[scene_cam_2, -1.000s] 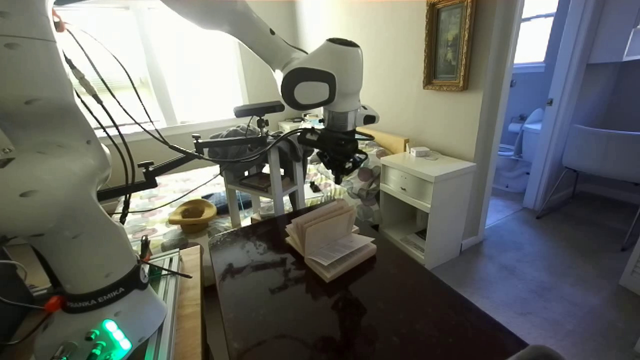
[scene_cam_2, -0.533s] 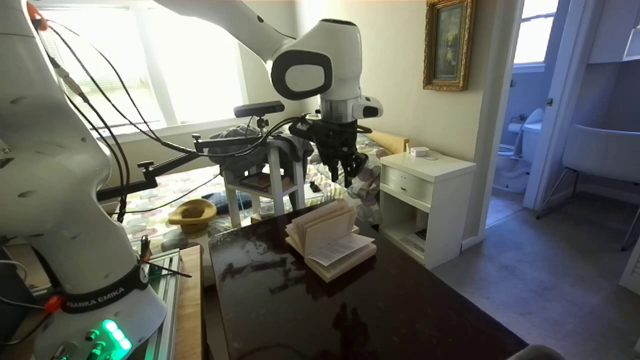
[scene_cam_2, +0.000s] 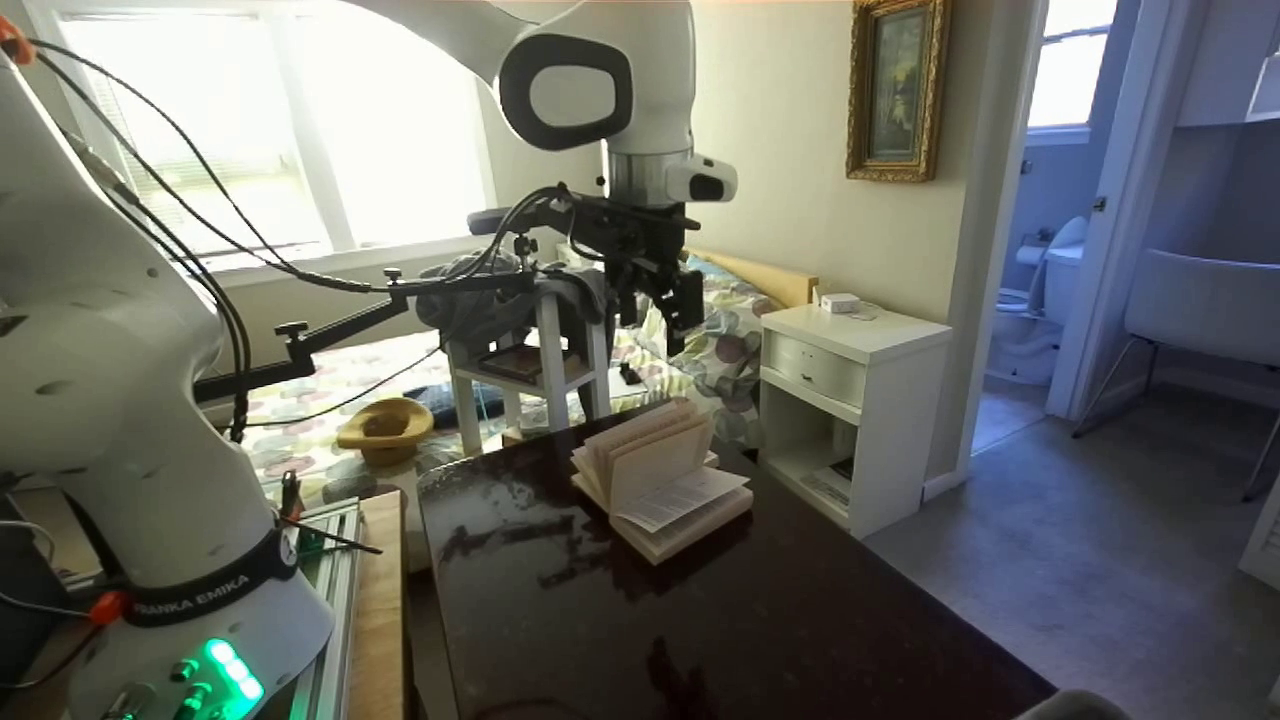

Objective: Open the book on the right

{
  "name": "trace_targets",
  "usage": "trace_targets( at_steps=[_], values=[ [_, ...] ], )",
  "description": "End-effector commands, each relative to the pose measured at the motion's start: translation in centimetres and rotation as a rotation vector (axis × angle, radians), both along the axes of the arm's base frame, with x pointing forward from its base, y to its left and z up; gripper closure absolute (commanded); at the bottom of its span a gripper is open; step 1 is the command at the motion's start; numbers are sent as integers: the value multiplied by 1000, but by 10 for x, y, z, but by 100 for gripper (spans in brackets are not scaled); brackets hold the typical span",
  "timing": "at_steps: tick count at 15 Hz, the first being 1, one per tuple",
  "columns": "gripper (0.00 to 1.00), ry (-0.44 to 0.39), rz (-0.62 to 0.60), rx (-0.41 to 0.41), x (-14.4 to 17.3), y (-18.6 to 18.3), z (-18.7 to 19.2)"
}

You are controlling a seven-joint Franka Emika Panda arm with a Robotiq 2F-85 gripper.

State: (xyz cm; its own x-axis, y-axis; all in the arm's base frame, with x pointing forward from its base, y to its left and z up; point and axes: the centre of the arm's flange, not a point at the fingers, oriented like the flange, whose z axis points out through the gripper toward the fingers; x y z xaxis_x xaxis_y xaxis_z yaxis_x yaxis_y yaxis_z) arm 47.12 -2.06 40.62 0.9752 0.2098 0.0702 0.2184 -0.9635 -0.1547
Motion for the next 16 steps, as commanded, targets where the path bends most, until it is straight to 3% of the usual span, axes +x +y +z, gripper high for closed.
trace_targets(
  at_steps=[1,9,11,16],
  values=[
    [0,28,-28,-14,-33,3,20],
    [0,38,-17,-53,-56,3,31],
    [0,33,-11,-29,-42,2,27],
    [0,35,-11,-26,-42,2,26]
  ],
)
